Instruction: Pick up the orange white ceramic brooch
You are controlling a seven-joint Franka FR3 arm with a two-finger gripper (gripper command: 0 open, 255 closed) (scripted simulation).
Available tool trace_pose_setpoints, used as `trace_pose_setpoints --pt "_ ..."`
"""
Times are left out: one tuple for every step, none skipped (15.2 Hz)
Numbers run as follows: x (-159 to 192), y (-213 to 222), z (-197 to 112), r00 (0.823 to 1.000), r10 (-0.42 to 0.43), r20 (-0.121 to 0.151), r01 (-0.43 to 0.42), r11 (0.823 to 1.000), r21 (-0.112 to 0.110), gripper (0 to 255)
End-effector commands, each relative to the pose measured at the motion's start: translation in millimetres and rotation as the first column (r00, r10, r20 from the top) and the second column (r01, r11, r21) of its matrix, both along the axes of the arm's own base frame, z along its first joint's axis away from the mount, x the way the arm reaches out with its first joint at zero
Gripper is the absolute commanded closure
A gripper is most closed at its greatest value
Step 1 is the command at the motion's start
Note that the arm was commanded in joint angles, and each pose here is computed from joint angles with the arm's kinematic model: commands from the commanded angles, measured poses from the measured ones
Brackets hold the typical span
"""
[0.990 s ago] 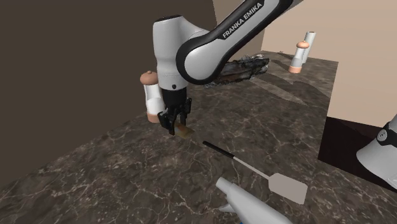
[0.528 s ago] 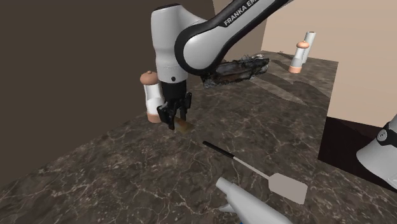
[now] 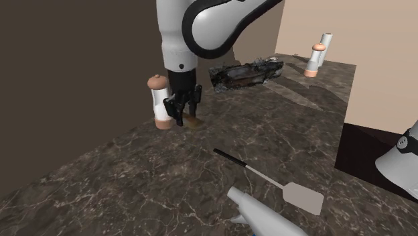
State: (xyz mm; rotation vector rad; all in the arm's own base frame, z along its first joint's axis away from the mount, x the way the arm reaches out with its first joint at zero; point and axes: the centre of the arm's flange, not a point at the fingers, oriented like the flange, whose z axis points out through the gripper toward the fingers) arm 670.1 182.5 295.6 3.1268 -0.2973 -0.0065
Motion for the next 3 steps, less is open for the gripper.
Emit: trace_pose_setpoints --pt "-0.3 1.5 10.5 1.000 0.000 0.000 0.000 1.000 0.000 255" --pt "-0.3 1.5 11.3 1.000 0.000 0.000 0.000 1.000 0.000 255" --pt "-0.3 1.5 11.3 1.000 0.000 0.000 0.000 1.000 0.000 255"
